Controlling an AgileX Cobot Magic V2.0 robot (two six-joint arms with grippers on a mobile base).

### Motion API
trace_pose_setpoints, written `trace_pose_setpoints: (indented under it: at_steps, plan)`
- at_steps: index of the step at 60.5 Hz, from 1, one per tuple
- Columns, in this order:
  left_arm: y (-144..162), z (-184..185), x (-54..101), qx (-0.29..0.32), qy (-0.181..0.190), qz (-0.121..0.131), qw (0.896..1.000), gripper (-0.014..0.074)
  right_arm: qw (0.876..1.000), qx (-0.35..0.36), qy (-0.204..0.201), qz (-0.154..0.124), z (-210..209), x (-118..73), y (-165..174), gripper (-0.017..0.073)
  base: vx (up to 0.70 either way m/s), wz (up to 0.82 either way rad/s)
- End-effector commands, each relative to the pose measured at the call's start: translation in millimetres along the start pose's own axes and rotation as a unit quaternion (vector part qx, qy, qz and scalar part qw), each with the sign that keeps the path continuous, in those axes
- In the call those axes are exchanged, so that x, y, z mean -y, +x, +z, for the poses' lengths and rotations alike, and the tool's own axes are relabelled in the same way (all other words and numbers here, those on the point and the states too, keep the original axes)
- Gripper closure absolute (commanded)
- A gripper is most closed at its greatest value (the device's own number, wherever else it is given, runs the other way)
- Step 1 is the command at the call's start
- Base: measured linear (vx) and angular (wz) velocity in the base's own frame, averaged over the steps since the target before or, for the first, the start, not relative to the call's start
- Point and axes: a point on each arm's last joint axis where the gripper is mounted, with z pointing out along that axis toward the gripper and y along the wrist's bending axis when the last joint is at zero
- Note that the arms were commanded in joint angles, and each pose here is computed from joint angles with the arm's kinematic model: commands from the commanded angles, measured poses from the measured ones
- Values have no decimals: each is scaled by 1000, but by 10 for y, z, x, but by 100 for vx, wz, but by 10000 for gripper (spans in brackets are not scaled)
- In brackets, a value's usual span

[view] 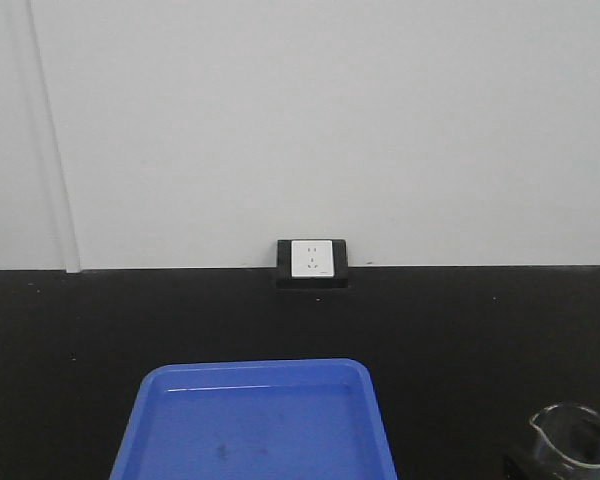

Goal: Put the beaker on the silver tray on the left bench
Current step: 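Drive the base toward the other bench holding the beaker in the right gripper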

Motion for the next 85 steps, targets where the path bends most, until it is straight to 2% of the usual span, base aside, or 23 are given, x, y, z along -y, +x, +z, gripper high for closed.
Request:
trace_pose_setpoints:
  at_steps: [1,47,85]
  plan:
    - [-8,16,8,32,4,-1,999,592,1000,20,7,0,-23,18,-120,570,-6,-25]
    - [-8,16,8,32,4,-1,999,592,1000,20,7,0,-23,18,-120,570,-13,-28]
    - [-8,16,8,32,4,-1,999,592,1000,20,7,0,-23,17,-120,570,-32,22]
